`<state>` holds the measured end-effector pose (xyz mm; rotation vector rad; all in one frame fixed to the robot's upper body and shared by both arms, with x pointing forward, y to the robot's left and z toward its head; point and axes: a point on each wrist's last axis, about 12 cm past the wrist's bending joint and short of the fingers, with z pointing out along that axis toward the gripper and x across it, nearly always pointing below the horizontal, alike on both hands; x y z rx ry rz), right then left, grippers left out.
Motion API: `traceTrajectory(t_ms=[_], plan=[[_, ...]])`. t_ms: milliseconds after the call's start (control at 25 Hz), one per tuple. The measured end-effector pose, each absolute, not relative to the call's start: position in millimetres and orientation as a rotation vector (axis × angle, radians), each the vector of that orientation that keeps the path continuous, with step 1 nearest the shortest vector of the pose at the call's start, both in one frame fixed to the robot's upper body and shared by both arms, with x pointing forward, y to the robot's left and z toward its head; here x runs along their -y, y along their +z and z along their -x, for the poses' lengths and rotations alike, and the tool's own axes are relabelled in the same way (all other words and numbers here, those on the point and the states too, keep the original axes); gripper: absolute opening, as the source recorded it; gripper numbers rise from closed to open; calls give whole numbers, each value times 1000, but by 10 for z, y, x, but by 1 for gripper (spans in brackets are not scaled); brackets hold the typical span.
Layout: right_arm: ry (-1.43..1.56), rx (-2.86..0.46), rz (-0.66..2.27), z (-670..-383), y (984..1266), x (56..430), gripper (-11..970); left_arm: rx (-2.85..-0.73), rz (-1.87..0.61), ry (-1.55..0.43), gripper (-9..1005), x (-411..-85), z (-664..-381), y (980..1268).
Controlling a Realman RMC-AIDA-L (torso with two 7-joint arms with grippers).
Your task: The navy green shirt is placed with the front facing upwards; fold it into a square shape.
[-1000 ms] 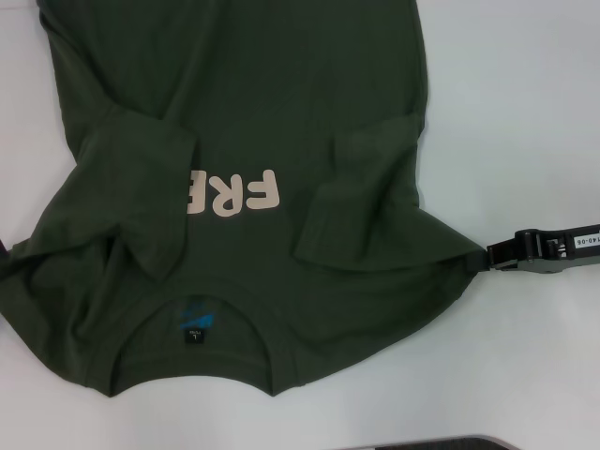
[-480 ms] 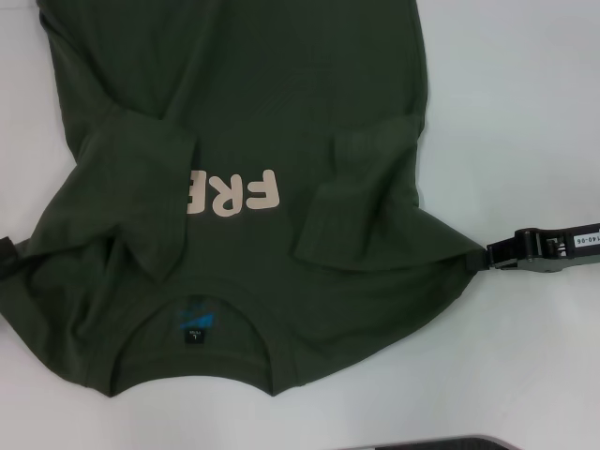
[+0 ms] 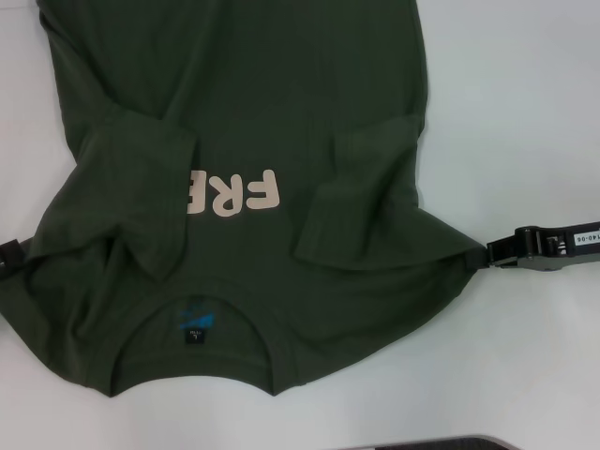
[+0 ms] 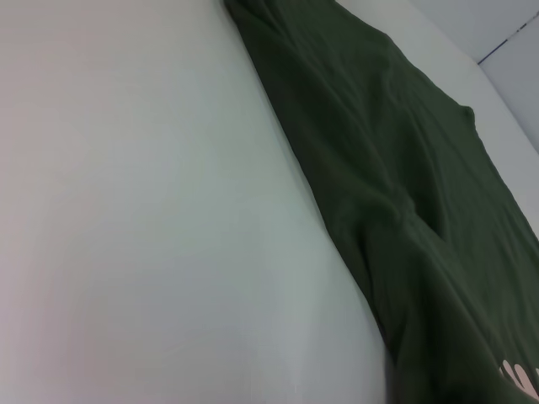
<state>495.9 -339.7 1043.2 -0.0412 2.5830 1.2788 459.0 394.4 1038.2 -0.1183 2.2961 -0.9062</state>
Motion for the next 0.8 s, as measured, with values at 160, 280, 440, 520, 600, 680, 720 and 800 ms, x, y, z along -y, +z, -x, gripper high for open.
traceTrajectory(t_ms=[160,280,440,520,600,680,720,800], plan=[[1278,-2583,39,-4963,10433,3396,3,-2298,120,-901,743,-3955,-4587,10381],[1278,-2582,39,-4964,10433,3396,3,-2300,119,-900,740,-3956,-4586,10381],[1275,-2582,40,-4970,10435,3394,3,-2302,116,-900,737,-3954,-4587,10380],[1275,-2582,40,-4971,10435,3394,3,-2306,113,-900,736,-3952,-4587,10378],[1275,-2582,40,-4971,10435,3394,3,-2313,110,-900,734,-3951,-4583,10373],[1274,-2582,42,-4975,10437,3392,3,-2314,114,-900,733,-3953,-4580,10372],[1274,-2582,43,-4979,10438,3390,3,-2315,117,-901,732,-3954,-4579,10371],[1274,-2582,43,-4982,10440,3389,2,-2323,126,-898,680,-3957,-4580,10366]])
